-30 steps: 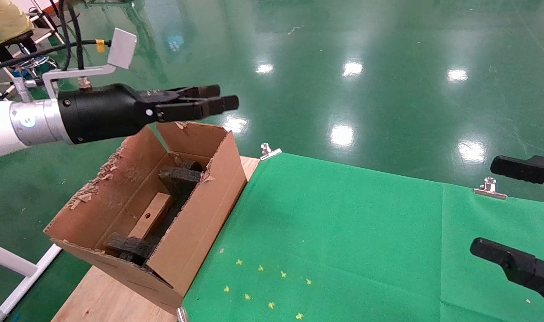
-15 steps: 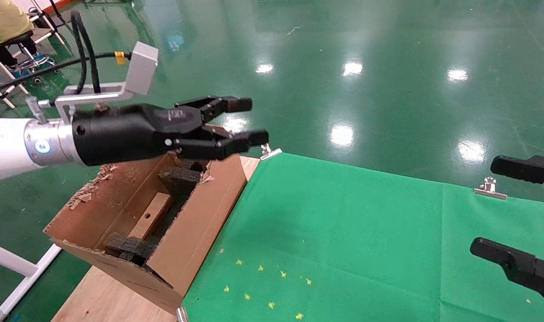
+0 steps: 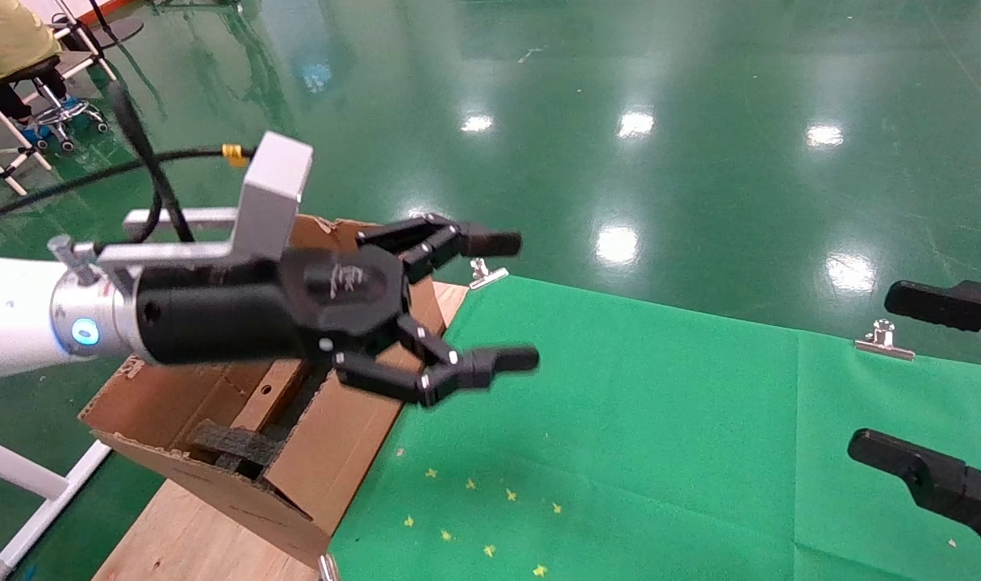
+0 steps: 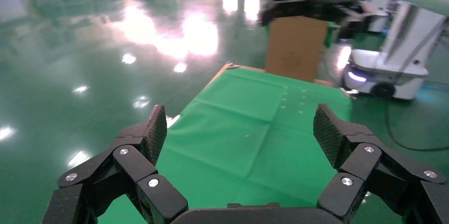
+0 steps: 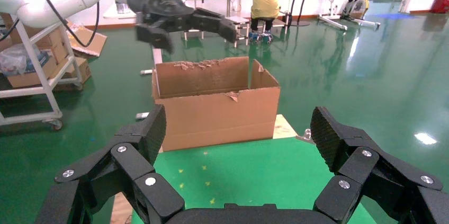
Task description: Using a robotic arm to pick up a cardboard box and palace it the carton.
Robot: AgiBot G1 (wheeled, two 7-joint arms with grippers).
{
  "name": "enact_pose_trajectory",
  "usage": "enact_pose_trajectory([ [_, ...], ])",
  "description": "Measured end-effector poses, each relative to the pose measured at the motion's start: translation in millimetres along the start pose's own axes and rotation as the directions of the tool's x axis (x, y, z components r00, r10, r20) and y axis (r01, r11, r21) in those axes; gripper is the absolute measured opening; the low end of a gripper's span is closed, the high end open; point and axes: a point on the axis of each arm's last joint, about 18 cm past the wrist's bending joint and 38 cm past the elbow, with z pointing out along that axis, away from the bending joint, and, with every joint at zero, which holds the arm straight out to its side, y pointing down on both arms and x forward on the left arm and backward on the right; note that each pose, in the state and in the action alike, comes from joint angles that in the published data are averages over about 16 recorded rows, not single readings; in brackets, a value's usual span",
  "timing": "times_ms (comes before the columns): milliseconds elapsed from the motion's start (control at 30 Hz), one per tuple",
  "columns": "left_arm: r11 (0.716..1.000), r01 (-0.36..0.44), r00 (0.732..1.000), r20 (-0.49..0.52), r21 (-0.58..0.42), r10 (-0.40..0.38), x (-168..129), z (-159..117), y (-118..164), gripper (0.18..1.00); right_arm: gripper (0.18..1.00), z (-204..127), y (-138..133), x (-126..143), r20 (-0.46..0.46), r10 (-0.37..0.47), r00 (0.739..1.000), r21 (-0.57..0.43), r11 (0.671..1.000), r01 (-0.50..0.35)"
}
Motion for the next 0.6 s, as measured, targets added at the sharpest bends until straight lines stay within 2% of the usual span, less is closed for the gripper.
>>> enact_pose_trajectory([
  [333, 0.996, -0.078, 0.99, -0.113, 0.042, 0.082, 37, 14, 0, 1.001, 1.001, 0, 0, 0, 0.0, 0.0, 1.0, 0.0, 1.0, 0.0],
  [600, 0.994, -0.095, 0.984, -0.143, 0.058, 0.103, 48, 18, -1, 1.001, 1.001, 0, 0, 0, 0.0, 0.0, 1.0, 0.0, 1.0, 0.0],
])
